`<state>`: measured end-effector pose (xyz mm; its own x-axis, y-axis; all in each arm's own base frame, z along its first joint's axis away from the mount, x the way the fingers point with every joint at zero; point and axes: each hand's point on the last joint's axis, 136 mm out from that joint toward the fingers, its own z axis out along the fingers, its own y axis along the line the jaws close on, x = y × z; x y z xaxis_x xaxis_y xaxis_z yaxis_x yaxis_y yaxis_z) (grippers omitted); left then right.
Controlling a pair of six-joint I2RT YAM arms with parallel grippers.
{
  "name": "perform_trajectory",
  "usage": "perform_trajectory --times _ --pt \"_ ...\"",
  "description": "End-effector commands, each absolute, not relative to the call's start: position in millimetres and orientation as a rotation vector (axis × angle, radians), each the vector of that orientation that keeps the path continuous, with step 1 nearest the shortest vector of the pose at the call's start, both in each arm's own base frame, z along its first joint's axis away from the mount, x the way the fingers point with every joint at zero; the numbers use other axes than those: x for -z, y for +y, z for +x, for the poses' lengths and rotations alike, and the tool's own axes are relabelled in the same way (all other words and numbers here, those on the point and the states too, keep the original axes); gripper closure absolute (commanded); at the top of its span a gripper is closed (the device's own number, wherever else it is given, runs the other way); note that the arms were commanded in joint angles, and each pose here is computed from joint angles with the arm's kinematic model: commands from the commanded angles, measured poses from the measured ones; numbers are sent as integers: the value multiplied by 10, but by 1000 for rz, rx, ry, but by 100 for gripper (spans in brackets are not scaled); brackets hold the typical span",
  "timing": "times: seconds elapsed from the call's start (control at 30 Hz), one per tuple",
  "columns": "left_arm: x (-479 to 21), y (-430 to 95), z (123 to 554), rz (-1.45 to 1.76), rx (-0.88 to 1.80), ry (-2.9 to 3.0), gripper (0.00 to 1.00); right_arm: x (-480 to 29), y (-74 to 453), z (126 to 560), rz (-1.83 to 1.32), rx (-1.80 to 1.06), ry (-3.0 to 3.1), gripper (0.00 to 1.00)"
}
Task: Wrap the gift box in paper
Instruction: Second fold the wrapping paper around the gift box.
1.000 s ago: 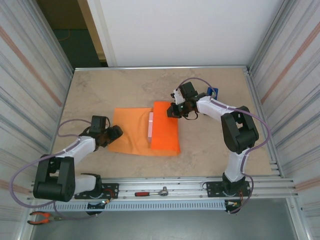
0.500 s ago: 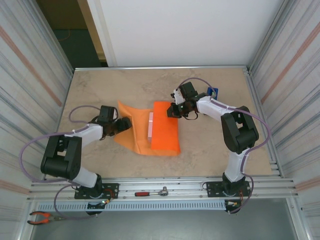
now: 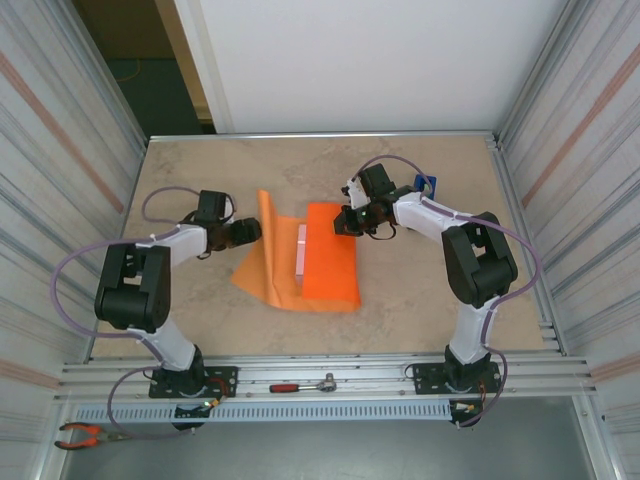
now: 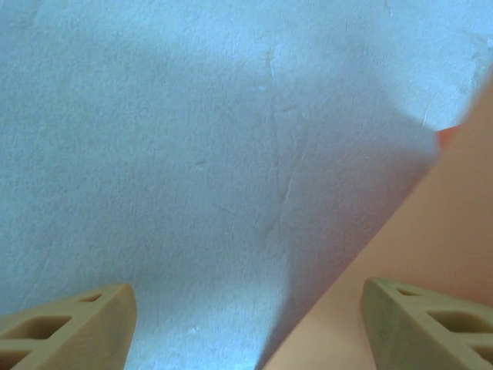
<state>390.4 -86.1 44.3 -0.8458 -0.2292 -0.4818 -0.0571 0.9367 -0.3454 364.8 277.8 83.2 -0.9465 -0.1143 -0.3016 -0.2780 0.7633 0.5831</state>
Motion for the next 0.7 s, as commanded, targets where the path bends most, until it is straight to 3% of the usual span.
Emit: perform_trajectory --times 0.0,0.67 --pt "-633 -859 4027 -160 508 2455 22 -329 2564 3430 -290 -810 2877 100" --pt "-1104 -1011 4170 -222 1022 2105 20 -299 2598 3411 -300 -811 2883 100"
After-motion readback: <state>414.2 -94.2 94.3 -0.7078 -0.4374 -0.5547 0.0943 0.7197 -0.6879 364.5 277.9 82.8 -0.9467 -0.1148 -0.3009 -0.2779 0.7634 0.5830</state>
